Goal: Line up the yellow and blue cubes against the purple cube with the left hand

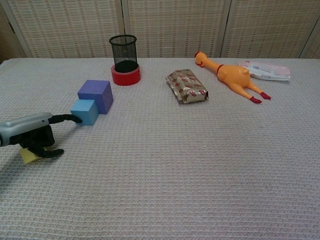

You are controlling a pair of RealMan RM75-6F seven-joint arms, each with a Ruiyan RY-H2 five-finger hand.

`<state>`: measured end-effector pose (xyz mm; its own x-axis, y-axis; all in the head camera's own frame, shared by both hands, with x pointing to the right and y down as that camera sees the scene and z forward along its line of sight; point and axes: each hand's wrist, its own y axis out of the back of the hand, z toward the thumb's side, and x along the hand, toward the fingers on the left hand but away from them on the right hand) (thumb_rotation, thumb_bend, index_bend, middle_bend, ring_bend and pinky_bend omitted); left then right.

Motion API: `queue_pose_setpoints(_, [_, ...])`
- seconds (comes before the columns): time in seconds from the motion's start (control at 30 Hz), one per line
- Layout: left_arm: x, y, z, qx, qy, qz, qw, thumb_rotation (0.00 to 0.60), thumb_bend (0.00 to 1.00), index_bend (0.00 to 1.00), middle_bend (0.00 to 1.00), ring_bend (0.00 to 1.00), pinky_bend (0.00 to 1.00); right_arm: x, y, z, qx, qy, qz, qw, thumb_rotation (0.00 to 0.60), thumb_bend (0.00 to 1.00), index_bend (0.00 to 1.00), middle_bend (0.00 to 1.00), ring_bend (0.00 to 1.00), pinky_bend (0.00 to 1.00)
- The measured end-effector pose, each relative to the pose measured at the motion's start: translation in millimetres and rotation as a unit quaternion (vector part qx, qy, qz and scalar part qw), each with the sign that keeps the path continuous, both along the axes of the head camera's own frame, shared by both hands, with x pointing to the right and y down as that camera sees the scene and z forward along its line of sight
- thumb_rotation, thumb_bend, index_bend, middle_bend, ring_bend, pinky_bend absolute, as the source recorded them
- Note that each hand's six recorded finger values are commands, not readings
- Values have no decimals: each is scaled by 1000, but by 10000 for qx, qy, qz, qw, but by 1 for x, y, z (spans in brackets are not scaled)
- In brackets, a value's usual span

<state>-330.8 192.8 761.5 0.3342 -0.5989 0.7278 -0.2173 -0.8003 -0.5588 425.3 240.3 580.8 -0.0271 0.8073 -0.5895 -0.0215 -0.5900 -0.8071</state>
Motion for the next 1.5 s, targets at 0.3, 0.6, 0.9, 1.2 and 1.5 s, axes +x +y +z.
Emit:
queue_pose_setpoints(0.3, [-2, 0, 1, 22, -13, -27, 10000, 600, 399, 96, 1000, 1000, 1000, 0, 0, 1, -4, 11, -2, 10000, 600, 101, 0, 0, 0, 0])
queue_pose_setpoints(0.6, [0, 10, -13, 67, 154, -41, 9999, 600, 397, 117, 1000, 1000, 1000, -4, 1, -2, 33, -61, -54, 10000, 600, 101, 0, 0, 0, 0])
queue_pose_setpoints(0.9, [-3, 20, -39, 230, 311, -70, 9992, 600, 397, 124, 1000, 1000, 1000, -6, 3, -3, 23, -114, -119, 9999, 600, 101, 0, 0, 0, 0])
queue_pose_setpoints(1.2, [-20, 31, -67, 510, 279, -187, 9981, 600, 397, 139, 1000, 1000, 1000, -9, 4, -2, -20, -150, -178, 9997, 600, 101, 0, 0, 0, 0])
queue_pose_setpoints(1.5, [-41, 55, -75, 469, -26, -85, 9989, 600, 397, 256, 1000, 1000, 1000, -10, 5, -2, -37, -147, -194, 9997, 600, 101, 0, 0, 0, 0])
